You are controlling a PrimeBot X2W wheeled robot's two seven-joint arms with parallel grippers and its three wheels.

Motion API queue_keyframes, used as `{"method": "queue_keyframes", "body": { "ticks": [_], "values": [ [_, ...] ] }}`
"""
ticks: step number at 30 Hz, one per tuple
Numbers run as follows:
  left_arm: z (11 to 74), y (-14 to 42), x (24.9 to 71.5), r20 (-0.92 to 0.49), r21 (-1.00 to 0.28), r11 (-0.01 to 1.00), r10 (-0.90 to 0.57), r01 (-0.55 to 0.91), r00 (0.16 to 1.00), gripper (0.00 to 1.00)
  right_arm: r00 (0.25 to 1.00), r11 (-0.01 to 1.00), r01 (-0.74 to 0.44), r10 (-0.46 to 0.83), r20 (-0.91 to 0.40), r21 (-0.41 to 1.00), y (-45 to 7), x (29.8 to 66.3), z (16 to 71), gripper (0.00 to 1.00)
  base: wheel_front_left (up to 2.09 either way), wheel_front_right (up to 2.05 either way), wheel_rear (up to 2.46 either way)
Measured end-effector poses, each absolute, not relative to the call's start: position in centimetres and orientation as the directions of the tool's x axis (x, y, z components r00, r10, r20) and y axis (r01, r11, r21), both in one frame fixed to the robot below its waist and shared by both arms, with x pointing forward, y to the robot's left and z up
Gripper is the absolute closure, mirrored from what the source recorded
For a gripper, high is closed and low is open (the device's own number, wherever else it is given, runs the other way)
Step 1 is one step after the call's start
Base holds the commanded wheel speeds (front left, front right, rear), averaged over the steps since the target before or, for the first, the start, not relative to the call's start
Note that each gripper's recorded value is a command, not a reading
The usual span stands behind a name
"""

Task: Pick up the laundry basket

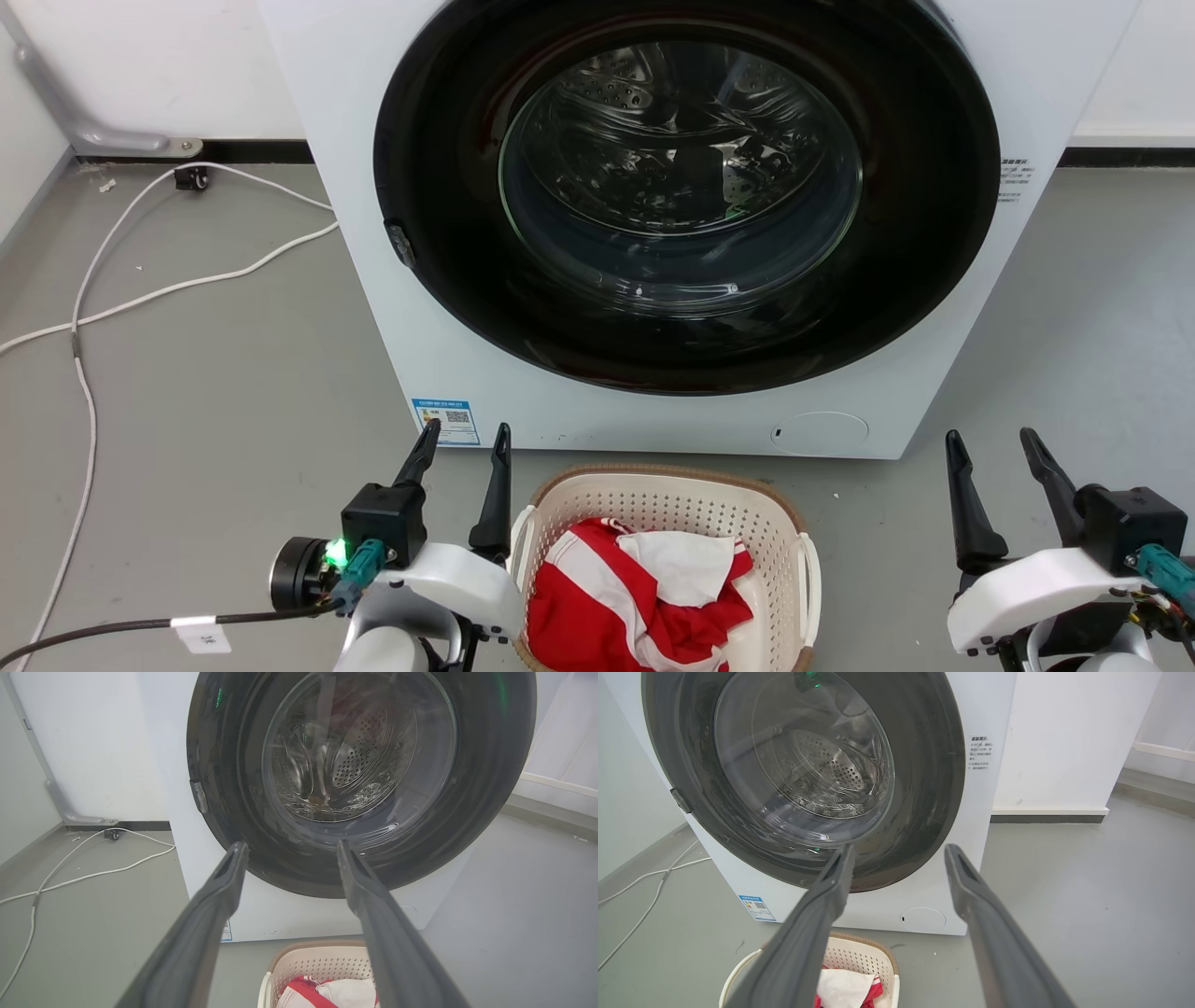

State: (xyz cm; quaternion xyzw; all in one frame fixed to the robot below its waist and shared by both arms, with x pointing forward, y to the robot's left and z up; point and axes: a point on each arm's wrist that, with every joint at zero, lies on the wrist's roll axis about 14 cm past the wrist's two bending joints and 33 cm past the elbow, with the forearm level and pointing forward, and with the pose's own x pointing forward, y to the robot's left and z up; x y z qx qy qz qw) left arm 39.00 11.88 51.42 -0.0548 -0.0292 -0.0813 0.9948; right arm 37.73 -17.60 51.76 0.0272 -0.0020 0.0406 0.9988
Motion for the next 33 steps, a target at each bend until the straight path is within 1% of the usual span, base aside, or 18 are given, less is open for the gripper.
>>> {"method": "queue_keyframes", "body": {
  "ticks": [12,20,33],
  "values": [
    [51.53,11.57,38.96,0.083,-0.029,0.984,-0.172,0.175,0.982,0.0,0.996,0.996,-0.088,0.088,0.01,-0.013,-17.48,37.73,51.84,0.0,0.0,0.0,0.0],
    [51.65,11.51,38.93,0.094,-0.01,0.984,-0.174,0.176,0.98,0.0,0.997,0.997,-0.078,0.078,0.022,0.004,-17.8,37.64,51.89,0.0,0.0,0.0,0.0],
    [51.29,11.7,39.01,0.084,-0.022,0.985,-0.167,0.169,0.982,0.0,0.997,0.997,-0.072,0.072,0.011,0.031,-17.97,37.74,51.31,0.0,0.0,0.0,0.0]
  ]
}}
